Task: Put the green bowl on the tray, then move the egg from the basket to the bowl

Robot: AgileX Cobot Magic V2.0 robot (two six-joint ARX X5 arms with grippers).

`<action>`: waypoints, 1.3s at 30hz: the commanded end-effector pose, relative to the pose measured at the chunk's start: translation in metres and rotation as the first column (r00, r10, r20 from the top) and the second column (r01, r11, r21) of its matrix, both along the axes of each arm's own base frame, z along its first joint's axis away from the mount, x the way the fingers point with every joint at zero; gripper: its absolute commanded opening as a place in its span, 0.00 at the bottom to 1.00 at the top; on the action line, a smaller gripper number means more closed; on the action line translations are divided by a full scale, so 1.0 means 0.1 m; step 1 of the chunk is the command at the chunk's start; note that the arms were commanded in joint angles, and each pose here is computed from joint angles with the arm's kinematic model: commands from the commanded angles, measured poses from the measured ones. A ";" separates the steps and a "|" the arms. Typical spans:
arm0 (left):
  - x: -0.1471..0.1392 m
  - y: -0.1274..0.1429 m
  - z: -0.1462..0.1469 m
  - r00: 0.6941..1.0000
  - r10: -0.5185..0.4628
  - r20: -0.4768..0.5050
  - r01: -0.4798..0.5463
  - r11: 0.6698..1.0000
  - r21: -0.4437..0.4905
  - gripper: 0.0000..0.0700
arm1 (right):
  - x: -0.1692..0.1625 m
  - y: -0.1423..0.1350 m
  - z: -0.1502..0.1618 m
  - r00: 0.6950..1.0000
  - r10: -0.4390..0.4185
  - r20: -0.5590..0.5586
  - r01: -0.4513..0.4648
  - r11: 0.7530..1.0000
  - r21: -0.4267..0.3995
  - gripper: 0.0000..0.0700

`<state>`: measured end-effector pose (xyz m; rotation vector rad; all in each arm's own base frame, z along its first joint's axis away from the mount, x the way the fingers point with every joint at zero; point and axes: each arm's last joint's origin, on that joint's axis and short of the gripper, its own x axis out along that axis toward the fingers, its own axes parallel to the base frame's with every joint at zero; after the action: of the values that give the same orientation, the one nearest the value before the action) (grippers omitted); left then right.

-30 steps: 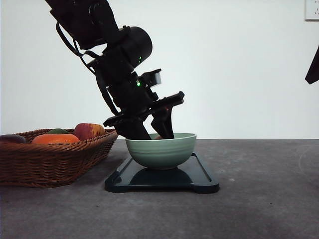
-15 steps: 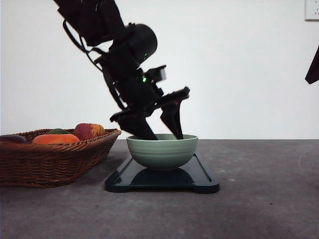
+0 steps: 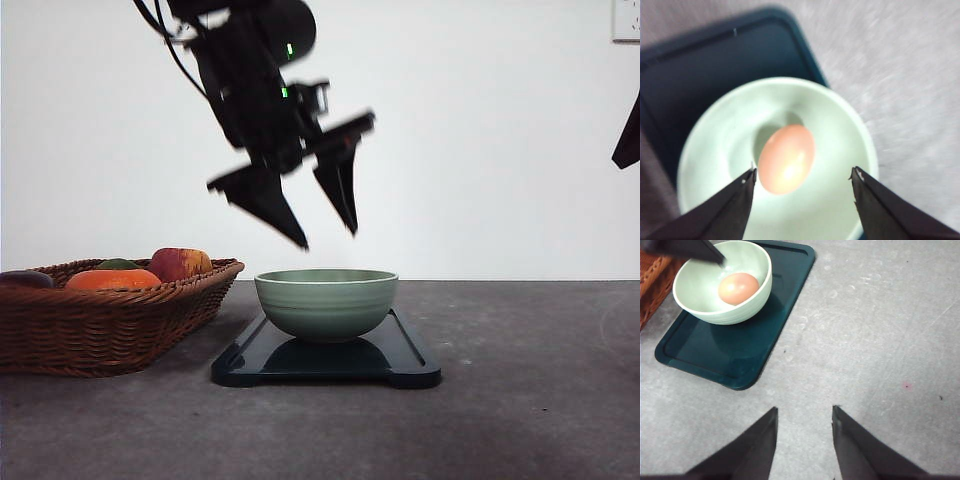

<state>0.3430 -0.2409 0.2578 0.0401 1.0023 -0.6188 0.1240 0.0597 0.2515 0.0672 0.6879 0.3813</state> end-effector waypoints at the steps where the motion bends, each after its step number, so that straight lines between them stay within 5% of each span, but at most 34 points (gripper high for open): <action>1: -0.06 0.01 0.19 0.999 0.002 0.049 0.000 1.000 -0.029 0.55 | 0.01 0.01 0.01 1.000 -0.002 0.000 0.002 1.000 0.007 0.30; 11: -0.51 0.49 0.39 0.981 0.053 0.189 -0.040 0.997 -0.073 0.55 | -0.01 0.01 -0.01 1.000 -0.002 -0.022 0.002 1.000 -0.004 0.30; 25: -1.49 1.52 0.12 0.948 0.235 0.213 -0.214 0.970 -0.116 0.55 | 0.00 0.01 0.00 1.000 0.000 -0.015 0.000 1.000 -0.002 0.30; 39: -2.24 1.92 0.09 0.926 0.289 0.242 -0.261 0.955 -0.142 0.55 | 0.04 0.03 0.06 0.999 0.005 0.053 -0.006 1.000 0.028 0.30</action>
<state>0.1182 -0.0484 0.2639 -0.1067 0.7205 -0.3928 0.1266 0.0610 0.2554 0.0786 0.6387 0.3896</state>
